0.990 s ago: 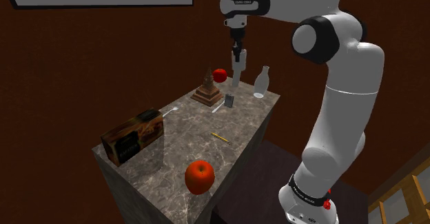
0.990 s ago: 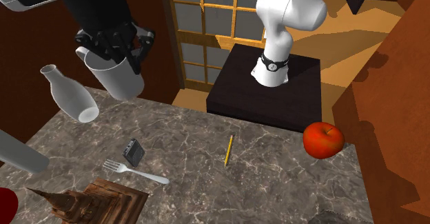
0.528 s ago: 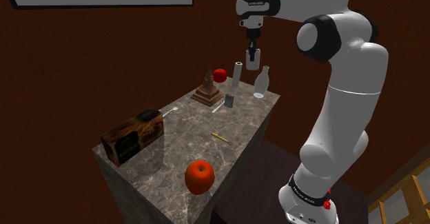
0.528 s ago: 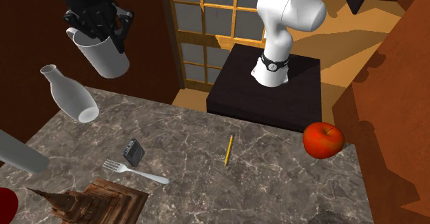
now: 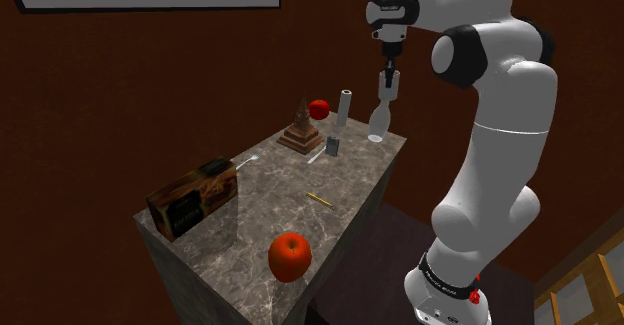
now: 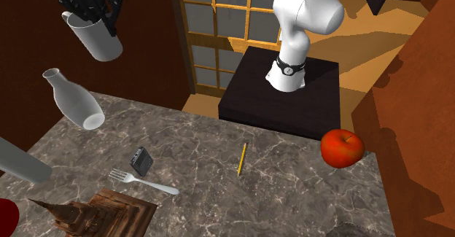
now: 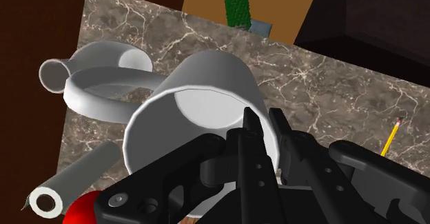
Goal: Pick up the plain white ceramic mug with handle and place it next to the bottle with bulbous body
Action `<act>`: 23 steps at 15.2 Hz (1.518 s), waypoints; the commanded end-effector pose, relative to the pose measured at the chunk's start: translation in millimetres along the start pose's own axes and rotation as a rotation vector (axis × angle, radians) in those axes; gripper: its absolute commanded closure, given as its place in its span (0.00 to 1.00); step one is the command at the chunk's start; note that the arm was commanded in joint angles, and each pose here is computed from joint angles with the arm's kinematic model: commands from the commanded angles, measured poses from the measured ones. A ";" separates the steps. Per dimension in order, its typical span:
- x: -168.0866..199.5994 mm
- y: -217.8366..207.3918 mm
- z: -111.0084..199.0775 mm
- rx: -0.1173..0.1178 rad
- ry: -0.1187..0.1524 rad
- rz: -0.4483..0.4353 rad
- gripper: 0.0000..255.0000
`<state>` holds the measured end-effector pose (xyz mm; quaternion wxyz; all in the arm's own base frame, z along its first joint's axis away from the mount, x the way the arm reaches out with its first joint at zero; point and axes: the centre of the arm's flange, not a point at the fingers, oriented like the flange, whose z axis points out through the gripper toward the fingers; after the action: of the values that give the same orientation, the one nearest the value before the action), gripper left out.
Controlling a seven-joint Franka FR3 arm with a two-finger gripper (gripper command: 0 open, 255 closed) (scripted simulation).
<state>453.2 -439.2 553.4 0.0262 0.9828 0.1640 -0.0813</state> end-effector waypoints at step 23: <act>-16.8 22.5 116.2 0.000 0.000 -0.001 1.00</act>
<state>427.9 -474.3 447.7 0.0260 0.9826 0.1646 -0.0814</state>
